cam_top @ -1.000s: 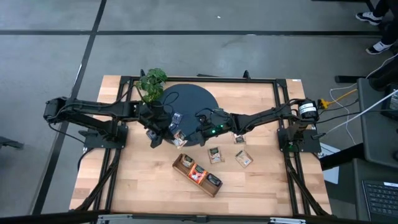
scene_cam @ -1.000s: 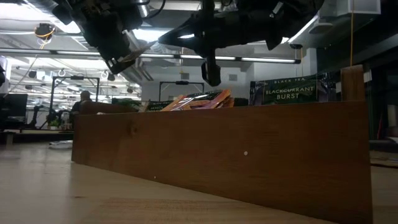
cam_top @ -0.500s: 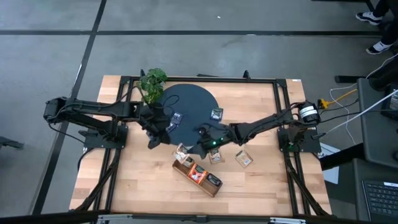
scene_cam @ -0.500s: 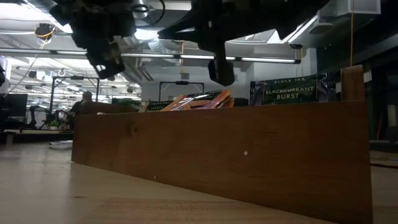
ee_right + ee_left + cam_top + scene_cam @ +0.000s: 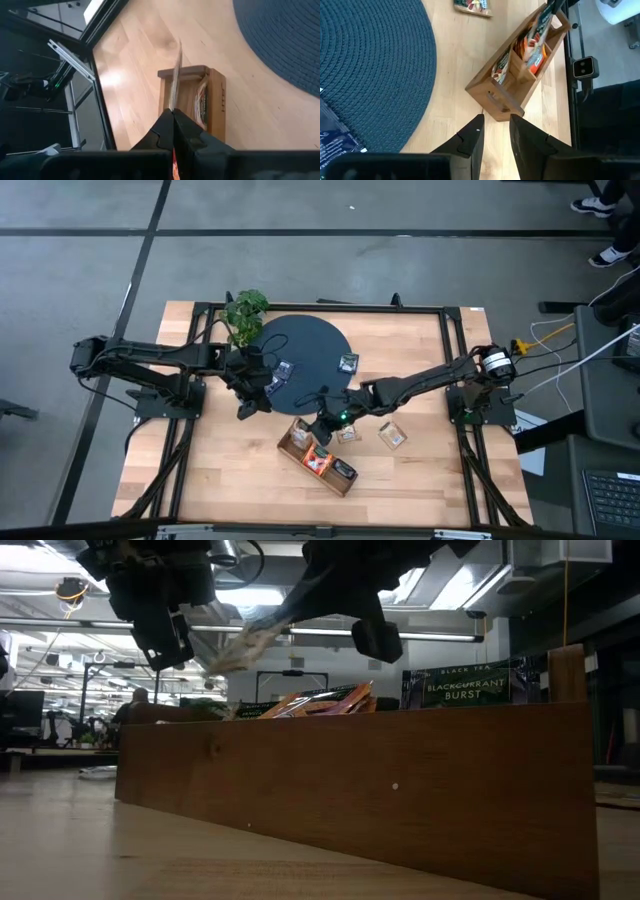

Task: Pick & Place Tea
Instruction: Put the brown tea bag into the left section of the wooden organizer

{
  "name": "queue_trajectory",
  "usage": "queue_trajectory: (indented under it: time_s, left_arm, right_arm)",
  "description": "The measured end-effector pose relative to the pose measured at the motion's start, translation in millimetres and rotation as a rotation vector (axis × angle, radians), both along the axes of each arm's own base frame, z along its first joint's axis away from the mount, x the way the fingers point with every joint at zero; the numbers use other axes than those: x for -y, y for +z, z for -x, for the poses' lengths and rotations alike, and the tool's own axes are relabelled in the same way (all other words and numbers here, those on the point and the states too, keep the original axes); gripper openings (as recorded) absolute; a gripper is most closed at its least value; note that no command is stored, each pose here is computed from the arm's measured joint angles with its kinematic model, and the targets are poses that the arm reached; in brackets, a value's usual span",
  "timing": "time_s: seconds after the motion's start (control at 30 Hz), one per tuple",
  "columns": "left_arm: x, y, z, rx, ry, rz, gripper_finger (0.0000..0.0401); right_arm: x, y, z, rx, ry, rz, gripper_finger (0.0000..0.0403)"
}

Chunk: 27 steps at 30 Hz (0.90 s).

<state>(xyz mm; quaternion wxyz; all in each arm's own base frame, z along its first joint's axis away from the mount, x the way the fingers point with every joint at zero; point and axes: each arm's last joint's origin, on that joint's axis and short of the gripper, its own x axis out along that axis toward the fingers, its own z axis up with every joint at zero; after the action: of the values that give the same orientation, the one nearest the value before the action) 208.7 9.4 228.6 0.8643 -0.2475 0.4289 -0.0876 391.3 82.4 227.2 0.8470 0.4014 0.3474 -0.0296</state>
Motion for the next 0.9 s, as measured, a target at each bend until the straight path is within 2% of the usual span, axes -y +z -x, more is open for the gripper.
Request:
queue_trajectory:
  time_s: [0.37, 0.9]
  left_arm:
    - [0, 0, 0, 0.001, 0.002, 0.000, 0.0090]
    - [-1, 0, 0, 0.001, 0.020, -0.026, 0.0091]
  right_arm:
    - [-12, -19, -2, -0.054, -0.017, 0.044, 0.0000]
    - [-11, -38, -7, -0.095, -0.046, 0.084, 0.0002]
